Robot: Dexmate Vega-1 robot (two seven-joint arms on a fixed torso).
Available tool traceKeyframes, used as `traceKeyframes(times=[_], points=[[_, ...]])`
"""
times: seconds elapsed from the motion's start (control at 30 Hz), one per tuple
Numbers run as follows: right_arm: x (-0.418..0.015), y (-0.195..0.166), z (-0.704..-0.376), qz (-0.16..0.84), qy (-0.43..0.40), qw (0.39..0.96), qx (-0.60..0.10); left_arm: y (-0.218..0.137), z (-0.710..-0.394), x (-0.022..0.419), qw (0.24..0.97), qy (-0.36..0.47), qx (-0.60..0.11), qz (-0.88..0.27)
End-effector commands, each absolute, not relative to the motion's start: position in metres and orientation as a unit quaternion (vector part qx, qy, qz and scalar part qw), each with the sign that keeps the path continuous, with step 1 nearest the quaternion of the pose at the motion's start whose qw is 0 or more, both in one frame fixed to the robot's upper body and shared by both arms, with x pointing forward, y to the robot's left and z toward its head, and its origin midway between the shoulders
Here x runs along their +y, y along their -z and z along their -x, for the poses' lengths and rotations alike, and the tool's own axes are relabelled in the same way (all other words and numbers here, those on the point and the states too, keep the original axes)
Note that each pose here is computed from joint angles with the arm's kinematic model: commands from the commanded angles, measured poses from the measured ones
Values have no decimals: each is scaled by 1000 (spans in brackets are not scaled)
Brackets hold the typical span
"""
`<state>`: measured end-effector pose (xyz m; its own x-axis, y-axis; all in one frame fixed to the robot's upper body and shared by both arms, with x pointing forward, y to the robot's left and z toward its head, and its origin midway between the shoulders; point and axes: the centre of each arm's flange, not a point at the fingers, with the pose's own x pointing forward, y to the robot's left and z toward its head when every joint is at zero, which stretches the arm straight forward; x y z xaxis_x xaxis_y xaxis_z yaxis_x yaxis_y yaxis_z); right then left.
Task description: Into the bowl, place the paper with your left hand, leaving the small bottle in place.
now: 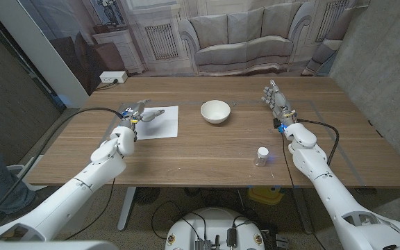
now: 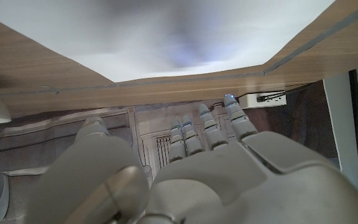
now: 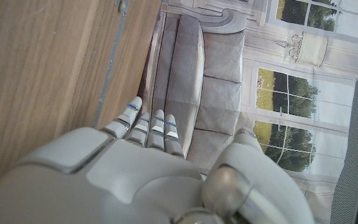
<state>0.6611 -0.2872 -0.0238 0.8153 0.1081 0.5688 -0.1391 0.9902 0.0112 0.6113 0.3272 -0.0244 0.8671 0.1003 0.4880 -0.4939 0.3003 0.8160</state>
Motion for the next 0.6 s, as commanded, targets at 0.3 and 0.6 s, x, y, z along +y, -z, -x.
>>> traceKeyframes(times=[0.3, 0.6], points=[[-289, 26, -664, -32, -64, 953, -294, 38, -618, 324, 791, -188, -159, -560], [-290, 26, -664, -30, -65, 953, -295, 39, -620, 320, 776, -199, -147, -580]])
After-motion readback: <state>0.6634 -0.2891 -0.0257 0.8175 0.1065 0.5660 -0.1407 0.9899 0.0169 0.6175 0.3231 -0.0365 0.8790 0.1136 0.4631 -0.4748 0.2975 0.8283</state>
